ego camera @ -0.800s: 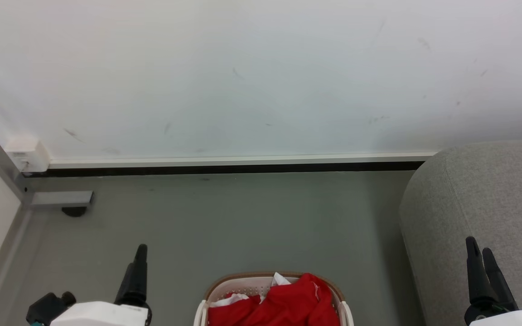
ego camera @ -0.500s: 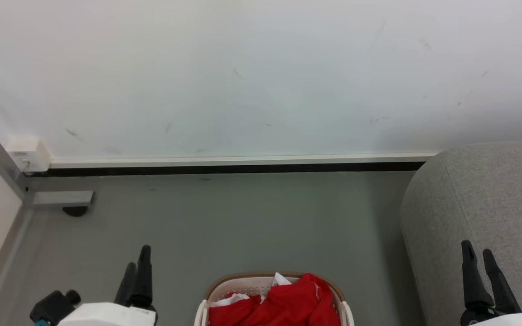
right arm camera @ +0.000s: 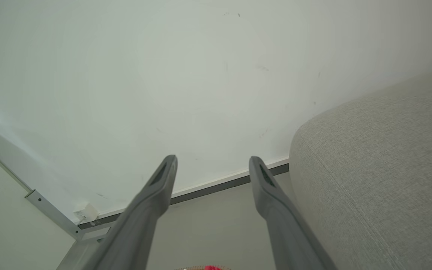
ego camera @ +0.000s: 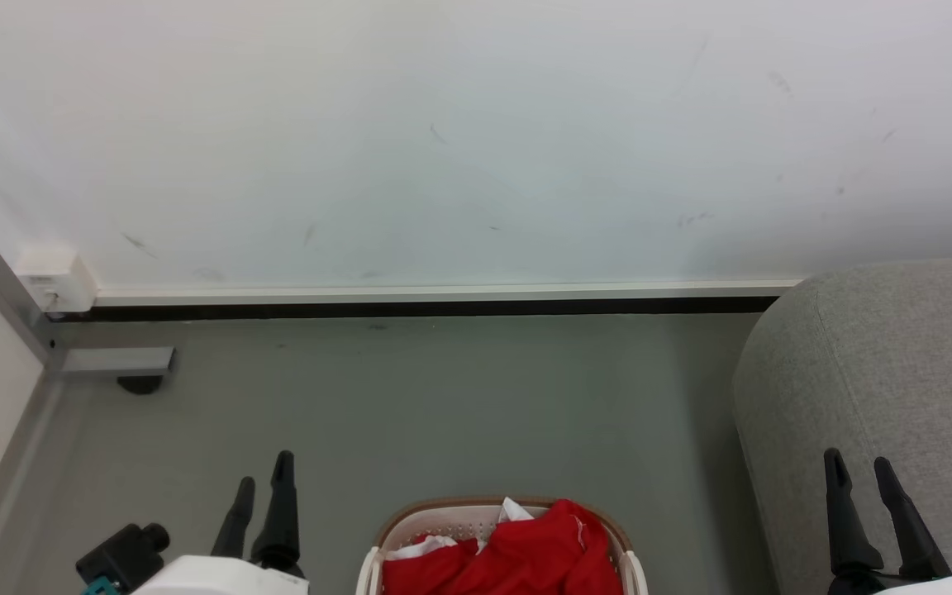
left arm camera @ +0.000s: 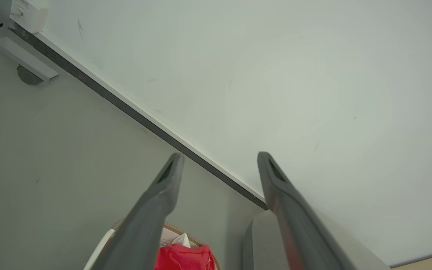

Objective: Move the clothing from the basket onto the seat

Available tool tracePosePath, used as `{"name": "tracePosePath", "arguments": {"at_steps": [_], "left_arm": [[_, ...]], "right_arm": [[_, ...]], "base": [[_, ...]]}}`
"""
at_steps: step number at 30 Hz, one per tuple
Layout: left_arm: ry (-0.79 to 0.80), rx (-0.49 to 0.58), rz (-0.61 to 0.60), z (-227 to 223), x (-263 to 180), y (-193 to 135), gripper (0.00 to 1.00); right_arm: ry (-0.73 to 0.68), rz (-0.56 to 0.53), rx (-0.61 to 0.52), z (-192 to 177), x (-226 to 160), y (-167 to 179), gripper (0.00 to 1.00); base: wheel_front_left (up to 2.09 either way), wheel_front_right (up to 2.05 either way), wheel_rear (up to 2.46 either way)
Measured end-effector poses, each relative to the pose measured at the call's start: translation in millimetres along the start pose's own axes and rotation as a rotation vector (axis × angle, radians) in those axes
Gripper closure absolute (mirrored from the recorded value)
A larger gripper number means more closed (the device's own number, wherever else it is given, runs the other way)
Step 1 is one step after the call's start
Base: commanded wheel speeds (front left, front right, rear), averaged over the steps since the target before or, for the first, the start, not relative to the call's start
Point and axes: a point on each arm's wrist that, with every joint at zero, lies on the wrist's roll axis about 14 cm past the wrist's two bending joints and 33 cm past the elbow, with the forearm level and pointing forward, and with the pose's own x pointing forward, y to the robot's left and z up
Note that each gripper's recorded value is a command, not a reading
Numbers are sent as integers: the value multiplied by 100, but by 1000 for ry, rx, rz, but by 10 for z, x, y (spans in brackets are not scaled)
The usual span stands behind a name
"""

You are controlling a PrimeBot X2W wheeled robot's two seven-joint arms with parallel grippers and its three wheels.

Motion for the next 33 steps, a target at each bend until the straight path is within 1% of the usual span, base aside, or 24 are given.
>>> {"name": "tracePosePath", "arguments": {"at_steps": [13,20,23,33], "left_arm": [[-30,164,-25,25,-12,-60,0],[-41,239,-34,24,-27,-73,0],[-46,278,-37,25,-34,-70,0],[-74,361,-43,67,-38,-72,0]], "right_arm": [[12,16,-148,-52,-15,29,0],[15,19,-211,-68,-28,28,0],[20,18,-230,-90,-37,31,0],[27,10,-280,-119,-61,-2,0]], "base": [[0,0,0],[0,0,0],[0,0,0],[0,0,0]]}}
